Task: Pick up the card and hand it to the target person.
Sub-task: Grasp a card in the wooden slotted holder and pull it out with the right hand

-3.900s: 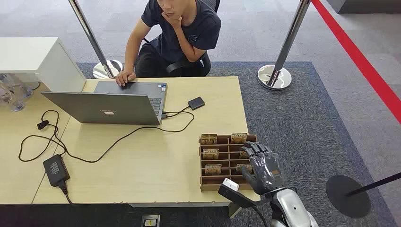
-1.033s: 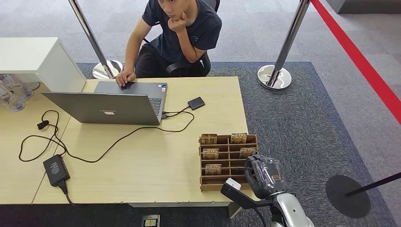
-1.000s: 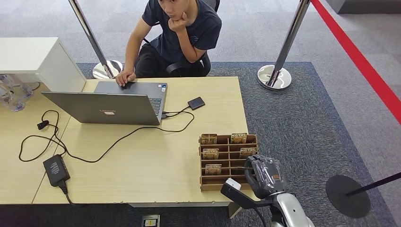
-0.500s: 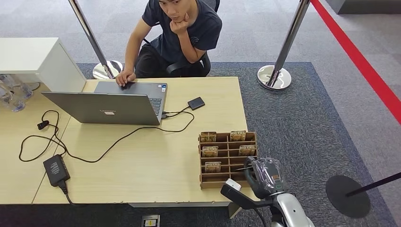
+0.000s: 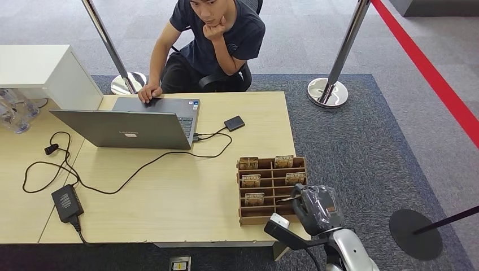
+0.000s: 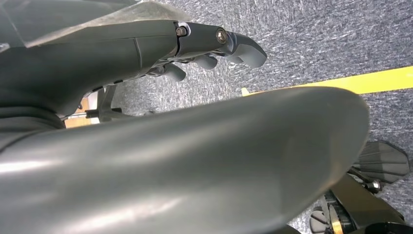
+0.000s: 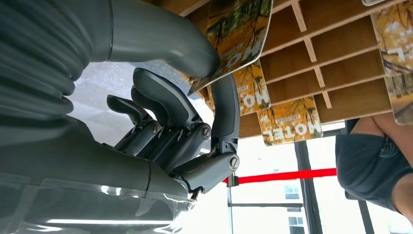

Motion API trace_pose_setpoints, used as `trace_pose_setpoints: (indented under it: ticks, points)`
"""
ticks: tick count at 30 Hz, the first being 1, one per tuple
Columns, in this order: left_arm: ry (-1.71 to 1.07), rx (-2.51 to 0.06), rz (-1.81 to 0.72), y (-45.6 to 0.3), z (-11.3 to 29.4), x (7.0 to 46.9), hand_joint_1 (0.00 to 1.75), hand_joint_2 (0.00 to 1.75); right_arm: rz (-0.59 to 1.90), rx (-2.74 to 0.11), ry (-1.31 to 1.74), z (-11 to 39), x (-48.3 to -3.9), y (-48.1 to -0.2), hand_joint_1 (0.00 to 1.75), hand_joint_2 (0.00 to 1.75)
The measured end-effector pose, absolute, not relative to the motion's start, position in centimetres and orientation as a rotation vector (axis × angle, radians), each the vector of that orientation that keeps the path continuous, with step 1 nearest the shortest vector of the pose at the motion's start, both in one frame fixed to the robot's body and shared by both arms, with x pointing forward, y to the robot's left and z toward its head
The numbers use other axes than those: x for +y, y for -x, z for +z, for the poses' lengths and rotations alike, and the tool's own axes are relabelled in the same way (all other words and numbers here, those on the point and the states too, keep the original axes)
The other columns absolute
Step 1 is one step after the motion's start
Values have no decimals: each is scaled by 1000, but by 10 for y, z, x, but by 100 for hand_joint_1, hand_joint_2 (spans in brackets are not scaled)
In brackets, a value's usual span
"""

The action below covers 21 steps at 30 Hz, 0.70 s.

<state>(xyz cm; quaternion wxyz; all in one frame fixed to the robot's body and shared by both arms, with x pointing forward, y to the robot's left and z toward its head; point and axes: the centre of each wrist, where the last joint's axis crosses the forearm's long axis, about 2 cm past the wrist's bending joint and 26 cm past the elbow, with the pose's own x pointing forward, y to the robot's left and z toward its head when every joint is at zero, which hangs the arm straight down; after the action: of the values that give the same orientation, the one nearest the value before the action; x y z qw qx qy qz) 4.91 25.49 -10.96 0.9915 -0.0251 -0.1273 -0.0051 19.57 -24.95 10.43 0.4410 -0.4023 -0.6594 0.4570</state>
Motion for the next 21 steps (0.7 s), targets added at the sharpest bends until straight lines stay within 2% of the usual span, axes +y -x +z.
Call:
trace_pose_setpoints:
  ticks: [21]
  points:
    - [50,-264,2,-48,-110,254,0,0,1103,-1722,1019,129,-264,-185,175,175]
